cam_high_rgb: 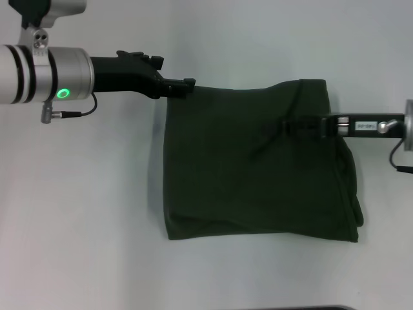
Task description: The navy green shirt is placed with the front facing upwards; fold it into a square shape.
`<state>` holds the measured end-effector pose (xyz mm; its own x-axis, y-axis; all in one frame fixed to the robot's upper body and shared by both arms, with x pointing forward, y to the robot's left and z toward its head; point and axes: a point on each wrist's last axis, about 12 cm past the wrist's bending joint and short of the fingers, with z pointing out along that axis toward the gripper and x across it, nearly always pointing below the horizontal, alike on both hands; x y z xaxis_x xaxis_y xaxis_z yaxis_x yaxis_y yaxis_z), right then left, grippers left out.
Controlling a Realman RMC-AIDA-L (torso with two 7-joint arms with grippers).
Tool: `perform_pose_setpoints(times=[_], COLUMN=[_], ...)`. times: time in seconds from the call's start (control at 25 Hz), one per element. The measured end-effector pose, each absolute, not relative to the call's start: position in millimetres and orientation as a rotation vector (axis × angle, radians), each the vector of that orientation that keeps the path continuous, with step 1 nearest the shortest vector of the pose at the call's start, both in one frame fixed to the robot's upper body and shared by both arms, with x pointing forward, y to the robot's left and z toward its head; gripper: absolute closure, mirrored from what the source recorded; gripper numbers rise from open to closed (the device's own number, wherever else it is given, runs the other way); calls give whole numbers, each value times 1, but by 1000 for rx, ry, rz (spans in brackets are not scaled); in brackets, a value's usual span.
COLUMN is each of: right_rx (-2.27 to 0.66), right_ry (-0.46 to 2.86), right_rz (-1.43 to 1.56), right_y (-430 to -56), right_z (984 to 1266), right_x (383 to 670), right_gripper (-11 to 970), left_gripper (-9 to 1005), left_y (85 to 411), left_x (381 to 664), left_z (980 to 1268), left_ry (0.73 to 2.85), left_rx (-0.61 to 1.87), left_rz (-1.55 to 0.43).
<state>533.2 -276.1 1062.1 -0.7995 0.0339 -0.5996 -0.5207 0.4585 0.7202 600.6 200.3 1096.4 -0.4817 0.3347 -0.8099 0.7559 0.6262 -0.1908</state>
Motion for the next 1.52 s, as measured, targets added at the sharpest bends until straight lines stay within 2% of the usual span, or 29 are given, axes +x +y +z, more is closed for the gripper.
perform_pose_setpoints(times=[0.16, 0.36, 0.76, 1.08, 1.52], right_rx=[-389, -422, -711, -815, -826], right_ry=[2130, 2088, 1951, 1910, 1910], right_rz=[1291, 1250, 1327, 1379, 1389], right_y=[-293, -304, -286, -265, -262], right_z=[1060, 1058, 1056, 1059, 1060], right_x=[525, 516, 493, 495, 497], right_gripper=[38, 38, 37, 34, 34], left_gripper=[89, 88, 89, 88, 88], left_y=[207, 217, 264, 285, 293], left_x=[596, 584, 537, 515, 505], left_z=[1101, 1109, 1110, 1102, 1096], left_ry=[2071, 2025, 1947, 1966, 1998], left_rx=[827, 769, 725, 711, 710], left_rz=[-734, -873, -1146, -1216, -1248])
